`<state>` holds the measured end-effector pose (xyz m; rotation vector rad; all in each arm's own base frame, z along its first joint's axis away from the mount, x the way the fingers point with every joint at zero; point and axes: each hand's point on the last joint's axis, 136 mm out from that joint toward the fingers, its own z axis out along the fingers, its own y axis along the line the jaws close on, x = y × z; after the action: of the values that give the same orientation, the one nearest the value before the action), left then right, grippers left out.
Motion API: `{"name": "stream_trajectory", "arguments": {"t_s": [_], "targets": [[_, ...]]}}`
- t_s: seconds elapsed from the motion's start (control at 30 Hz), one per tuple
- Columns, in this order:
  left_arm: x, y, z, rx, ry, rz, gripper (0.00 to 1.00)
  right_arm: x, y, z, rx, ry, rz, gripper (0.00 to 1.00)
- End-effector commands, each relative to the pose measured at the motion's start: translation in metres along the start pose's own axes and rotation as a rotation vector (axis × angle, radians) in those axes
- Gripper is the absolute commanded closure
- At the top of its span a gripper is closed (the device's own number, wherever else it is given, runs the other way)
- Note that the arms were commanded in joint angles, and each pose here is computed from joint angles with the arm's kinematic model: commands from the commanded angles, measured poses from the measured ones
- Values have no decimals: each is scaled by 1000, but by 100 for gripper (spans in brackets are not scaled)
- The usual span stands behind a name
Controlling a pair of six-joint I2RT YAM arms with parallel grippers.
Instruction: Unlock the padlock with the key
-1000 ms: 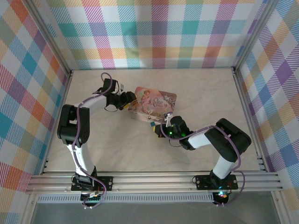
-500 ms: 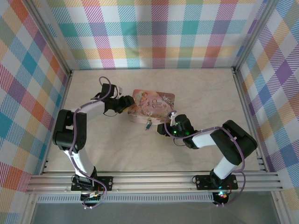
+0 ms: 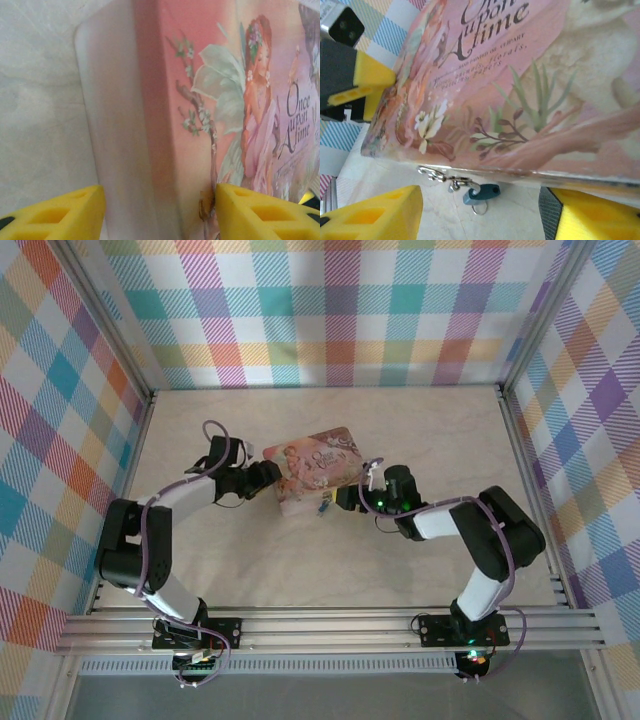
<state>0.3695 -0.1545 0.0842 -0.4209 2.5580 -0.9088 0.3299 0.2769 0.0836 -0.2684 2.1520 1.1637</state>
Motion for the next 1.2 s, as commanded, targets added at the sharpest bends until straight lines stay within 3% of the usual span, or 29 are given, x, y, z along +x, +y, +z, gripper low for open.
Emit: {"name": "stream_trajectory", "arguments": {"t_s": [0.0, 0.17, 0.4, 1.17], "targets": [[39, 33, 3, -123, 92, -61, 41, -12, 22, 1, -121, -15, -87, 35], [38, 31, 1, -123, 78, -64, 41, 5, 24, -12, -157, -30, -63, 27], [36, 28, 0, -129, 72, -61, 41, 17, 33, -4, -218, -2, -36, 25], [36, 25, -1, -134, 69, -61, 42, 20, 30, 30, -286, 4, 5, 32]]}}
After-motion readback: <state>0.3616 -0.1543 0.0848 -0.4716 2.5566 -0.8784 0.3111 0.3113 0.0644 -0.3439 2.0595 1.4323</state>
